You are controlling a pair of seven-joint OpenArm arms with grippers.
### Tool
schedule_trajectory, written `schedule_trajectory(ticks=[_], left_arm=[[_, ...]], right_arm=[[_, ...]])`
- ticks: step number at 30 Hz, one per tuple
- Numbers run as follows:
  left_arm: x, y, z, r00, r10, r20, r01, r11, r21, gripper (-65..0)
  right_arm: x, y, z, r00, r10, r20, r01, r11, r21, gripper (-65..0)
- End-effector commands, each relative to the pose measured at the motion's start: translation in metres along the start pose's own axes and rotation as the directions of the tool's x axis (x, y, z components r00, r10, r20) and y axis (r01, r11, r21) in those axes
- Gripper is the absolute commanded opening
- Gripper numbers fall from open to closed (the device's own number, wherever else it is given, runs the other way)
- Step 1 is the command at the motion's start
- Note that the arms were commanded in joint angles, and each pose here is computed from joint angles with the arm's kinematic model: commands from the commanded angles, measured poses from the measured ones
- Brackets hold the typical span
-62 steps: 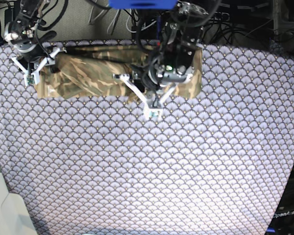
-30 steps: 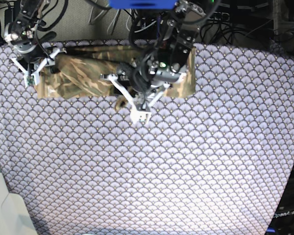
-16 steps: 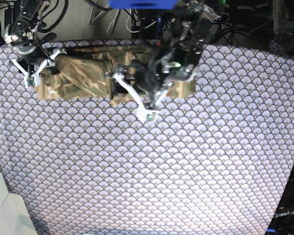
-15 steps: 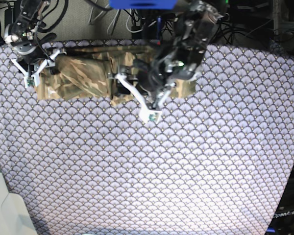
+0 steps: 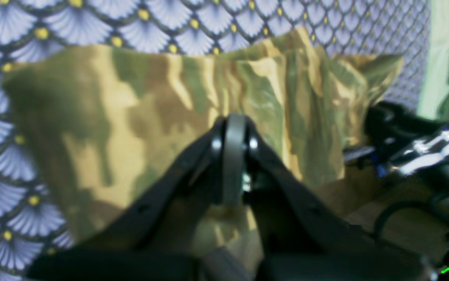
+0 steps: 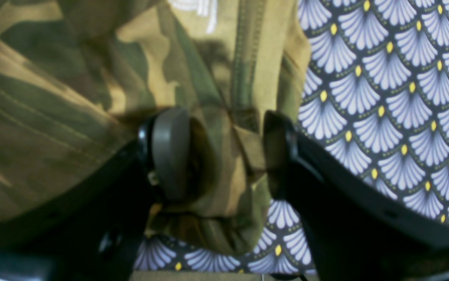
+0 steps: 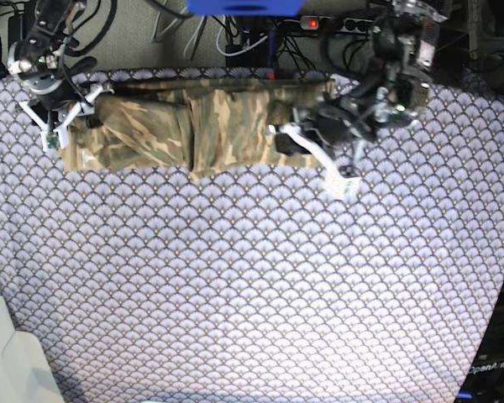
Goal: Fold the T-shirt properly
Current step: 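Release the fabric with the left gripper and reposition the right gripper on its end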
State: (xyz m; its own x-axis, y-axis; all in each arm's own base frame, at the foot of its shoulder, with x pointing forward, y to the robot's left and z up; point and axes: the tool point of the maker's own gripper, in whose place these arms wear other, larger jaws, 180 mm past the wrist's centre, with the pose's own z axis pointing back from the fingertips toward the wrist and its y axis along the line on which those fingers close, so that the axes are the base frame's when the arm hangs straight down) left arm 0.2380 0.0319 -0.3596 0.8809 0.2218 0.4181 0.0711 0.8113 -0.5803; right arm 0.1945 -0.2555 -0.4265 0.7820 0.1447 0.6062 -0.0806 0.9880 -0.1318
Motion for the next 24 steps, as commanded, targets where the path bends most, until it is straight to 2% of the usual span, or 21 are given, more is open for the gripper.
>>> schedule_trajectory(ticks=[1,7,14,17,21,24], left_arm=[[0.011,0.003,0.009,0.999,0.007,0.036,-0.007,1.000,-0.007,-64.6],[0.023,0.048,0.022,0.993,0.073,0.088,-0.081,0.993,0.092,-64.6],[0.002,0.073,-0.009,0.995,0.095,-0.003,-0.093,0.980,0.175,-64.6],[-0.007,0.071,-0.019,0.995,0.085,-0.047,-0.076,0.982,0.174,-64.6],[-0.015,0.074,-0.022,0.994,0.083,-0.074,-0.068,0.981,0.184,-64.6],[-0.015,0.089,-0.020,0.995,0.061,-0.079,-0.041,0.970,0.239,-64.6]], right_arm=[[-0.008,-0.005,0.002,0.999,0.020,-0.042,-0.021,1.000,-0.018,-37.0],[-0.007,-0.007,0.002,0.999,0.019,-0.041,-0.020,1.000,-0.023,-37.0],[0.007,-0.013,0.012,0.999,0.044,-0.004,-0.044,0.998,-0.053,-37.0],[0.018,-0.019,0.019,0.998,0.062,0.024,-0.060,0.995,-0.080,-37.0],[0.028,-0.040,0.034,0.997,0.052,0.055,-0.044,0.987,-0.152,-37.0],[0.032,-0.046,0.038,0.997,0.052,0.065,-0.040,0.984,-0.172,-37.0]])
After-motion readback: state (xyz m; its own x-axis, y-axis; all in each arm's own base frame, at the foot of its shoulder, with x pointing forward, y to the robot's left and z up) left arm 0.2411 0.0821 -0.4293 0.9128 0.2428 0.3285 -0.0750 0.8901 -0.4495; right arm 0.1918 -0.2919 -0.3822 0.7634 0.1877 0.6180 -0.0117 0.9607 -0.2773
